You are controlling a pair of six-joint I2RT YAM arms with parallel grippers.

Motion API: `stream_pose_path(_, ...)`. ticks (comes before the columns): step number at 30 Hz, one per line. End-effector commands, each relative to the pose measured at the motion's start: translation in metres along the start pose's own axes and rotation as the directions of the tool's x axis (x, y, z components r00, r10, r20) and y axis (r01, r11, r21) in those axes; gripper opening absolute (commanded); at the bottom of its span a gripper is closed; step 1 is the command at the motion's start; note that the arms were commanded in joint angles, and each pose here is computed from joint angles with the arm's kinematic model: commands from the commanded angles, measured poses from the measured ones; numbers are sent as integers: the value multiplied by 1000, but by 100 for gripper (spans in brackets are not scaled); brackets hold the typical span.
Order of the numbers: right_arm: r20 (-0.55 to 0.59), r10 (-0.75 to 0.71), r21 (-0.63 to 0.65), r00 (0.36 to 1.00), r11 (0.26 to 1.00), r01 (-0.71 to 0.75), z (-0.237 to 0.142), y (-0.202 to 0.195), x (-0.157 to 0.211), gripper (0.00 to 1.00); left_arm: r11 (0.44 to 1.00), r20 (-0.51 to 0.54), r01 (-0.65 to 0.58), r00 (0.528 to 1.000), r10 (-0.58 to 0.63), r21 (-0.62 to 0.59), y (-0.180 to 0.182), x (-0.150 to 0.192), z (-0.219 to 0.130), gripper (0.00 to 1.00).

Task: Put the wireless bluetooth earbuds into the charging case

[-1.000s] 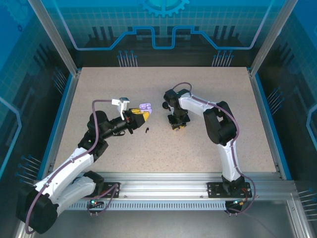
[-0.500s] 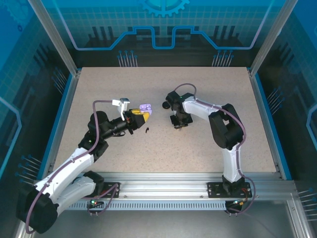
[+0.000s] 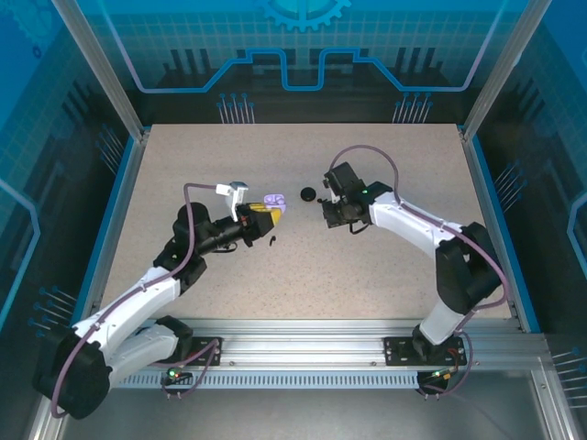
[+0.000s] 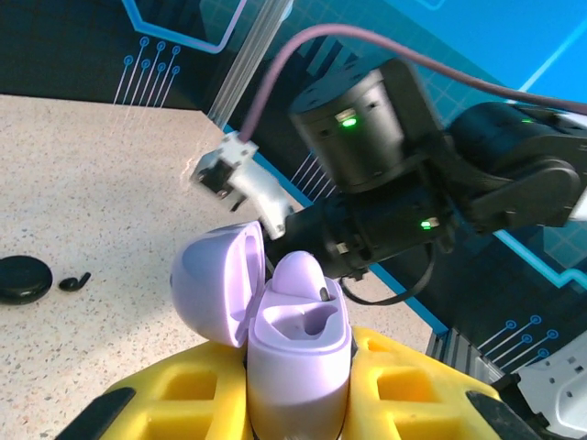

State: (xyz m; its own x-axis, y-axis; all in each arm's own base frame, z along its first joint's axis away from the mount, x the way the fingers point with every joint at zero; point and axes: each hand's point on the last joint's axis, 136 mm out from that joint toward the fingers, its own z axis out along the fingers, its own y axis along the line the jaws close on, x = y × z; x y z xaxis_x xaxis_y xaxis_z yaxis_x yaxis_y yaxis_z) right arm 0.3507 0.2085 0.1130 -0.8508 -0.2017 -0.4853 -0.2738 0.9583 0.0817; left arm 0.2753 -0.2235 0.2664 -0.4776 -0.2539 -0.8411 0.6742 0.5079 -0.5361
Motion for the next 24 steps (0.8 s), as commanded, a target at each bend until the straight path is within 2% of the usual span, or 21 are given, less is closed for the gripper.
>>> stream_pose_path(1,105,-1,-84,994,996,9,-18,10,-19,13,999,27,29,999,-28,-34,7,-5,5,9)
stream_pose_path(9,163,8,-227,987,973,29,-51,27,-23,13,972,-12,150,988,-155,-180,52,20,23,9)
stream_pose_path(16,245,7,-350,969,933,82,-86,44,-29,13,973,-62,189,978,-198,-133,58,40,48,8)
stream_pose_path(24,400,38,-436,916,887,153,-127,55,-42,13,982,-23,189,982,-189,-20,50,40,61,9)
